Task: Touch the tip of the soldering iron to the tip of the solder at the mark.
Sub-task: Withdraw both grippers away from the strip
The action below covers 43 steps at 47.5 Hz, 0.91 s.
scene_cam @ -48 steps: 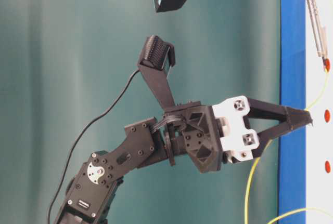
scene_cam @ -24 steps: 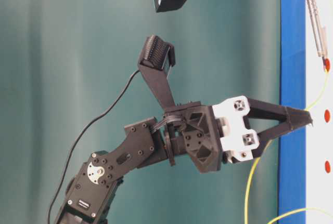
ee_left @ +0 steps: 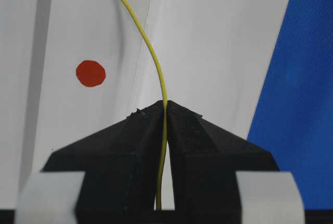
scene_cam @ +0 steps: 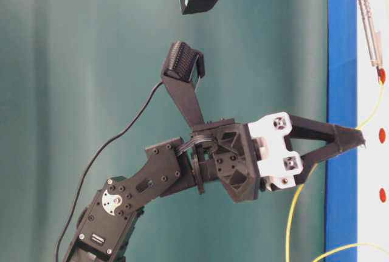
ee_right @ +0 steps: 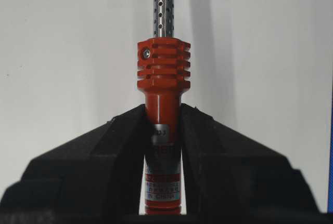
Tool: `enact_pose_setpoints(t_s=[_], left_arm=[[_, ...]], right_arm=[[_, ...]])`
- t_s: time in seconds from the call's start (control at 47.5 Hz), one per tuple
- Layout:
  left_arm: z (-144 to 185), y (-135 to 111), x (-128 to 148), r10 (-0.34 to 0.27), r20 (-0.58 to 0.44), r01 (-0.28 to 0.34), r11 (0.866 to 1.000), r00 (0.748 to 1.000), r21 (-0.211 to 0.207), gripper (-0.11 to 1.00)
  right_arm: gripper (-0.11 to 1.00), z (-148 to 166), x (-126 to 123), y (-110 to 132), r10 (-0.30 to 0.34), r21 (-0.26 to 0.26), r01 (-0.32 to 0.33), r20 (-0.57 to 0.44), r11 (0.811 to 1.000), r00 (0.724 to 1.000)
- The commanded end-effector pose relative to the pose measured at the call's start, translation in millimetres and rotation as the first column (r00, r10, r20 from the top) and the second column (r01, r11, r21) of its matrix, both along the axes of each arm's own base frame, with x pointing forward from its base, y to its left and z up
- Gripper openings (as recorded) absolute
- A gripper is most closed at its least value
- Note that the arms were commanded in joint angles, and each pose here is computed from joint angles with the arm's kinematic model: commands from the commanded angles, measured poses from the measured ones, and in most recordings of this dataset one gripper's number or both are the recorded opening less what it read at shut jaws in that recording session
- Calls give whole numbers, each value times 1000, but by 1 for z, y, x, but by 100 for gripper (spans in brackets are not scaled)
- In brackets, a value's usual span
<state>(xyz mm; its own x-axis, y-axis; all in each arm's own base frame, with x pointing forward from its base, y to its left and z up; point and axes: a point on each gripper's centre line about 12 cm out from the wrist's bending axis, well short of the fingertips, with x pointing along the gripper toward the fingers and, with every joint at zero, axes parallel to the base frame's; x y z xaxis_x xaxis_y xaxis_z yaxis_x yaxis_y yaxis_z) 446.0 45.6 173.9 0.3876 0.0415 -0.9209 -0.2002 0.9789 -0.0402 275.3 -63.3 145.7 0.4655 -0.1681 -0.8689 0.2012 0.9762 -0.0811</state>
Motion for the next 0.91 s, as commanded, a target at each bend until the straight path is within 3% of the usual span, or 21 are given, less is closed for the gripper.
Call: enact_pose_setpoints(t_s=[0.0, 0.4, 0.631, 0.884], left_arm=[[20, 1, 5, -1, 55, 0, 1000, 999, 8, 2], [73, -2, -31, 4, 134, -6, 1000, 991, 13, 2], [82, -5, -61, 14, 162, -15, 1000, 987, 10, 2], [83, -7, -72, 16, 181, -18, 1000, 983, 10, 2]], right_arm=[[6, 10, 8, -1, -1, -5, 2, 37, 1000, 999], [6, 10, 8, -1, 1, -7, -1, 41, 1000, 999], [6, 10, 8, -1, 0, -6, 0, 41, 1000, 999], [6, 19, 9, -2, 2, -14, -1, 66, 1000, 998]])
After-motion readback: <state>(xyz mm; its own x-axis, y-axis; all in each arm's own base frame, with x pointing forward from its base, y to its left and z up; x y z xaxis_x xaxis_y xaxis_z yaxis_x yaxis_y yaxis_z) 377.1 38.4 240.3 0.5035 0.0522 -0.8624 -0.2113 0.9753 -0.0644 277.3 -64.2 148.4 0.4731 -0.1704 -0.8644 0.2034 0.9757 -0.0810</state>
